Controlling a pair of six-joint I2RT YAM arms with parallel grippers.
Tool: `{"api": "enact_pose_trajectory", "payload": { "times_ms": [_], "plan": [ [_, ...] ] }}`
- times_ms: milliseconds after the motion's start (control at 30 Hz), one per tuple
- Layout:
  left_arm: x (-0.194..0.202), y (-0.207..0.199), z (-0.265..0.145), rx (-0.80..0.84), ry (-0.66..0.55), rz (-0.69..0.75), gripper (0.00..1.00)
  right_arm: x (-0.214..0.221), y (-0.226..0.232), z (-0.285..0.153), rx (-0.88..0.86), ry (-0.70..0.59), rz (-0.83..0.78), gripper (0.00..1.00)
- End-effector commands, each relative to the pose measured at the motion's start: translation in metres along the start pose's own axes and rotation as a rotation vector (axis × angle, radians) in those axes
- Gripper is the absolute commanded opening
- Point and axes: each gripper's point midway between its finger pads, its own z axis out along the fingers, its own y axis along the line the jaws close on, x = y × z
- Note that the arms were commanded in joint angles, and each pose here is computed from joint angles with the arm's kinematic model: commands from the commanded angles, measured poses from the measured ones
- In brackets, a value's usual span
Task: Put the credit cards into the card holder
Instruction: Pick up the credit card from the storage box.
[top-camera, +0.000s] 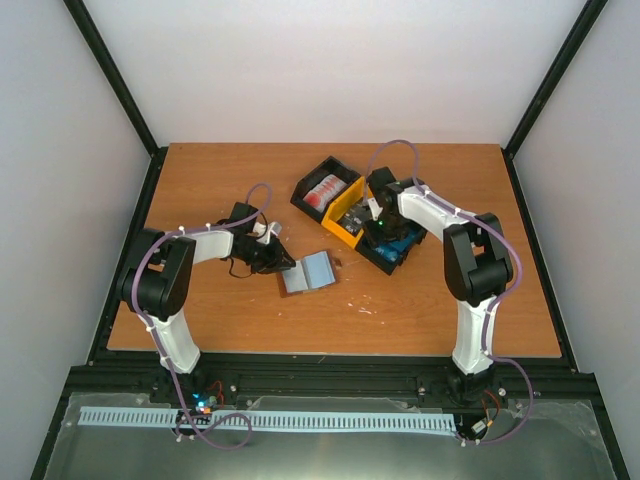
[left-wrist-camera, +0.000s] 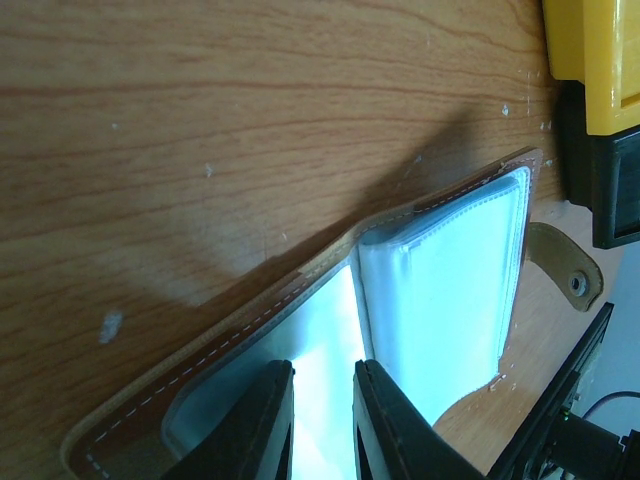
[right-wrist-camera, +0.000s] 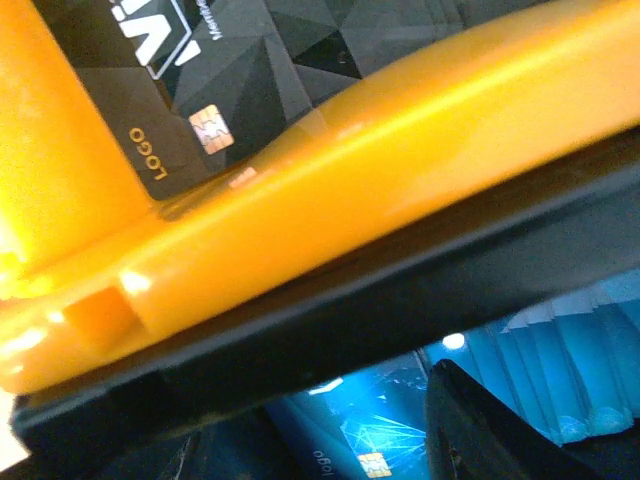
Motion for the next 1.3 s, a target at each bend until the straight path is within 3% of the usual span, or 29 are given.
{"api": "enact_pose_trajectory", "payload": {
  "times_ms": [0,367,800,1267],
  "plan": [
    [-0.01,-0.007,0.0,0.007,-0.025,0.037,0.2,-0.006,-0.013,0.001,0.072,0.001,-0.016,0.57],
    [-0.011,-0.006,0.001,0.003,-0.027,0.033,0.2,0.009,-0.018,0.022,0.036,0.067,-0.005,0.55],
    [-0.013,-0.005,0.002,0.002,-0.028,0.032,0.2,0.011,0.001,0.006,-0.098,0.053,0.031,0.34],
    [-0.016,-0.005,0.003,-0.002,-0.032,0.04,0.19,0.015,0.021,-0.01,-0.244,0.027,0.061,0.28]
  ]
}}
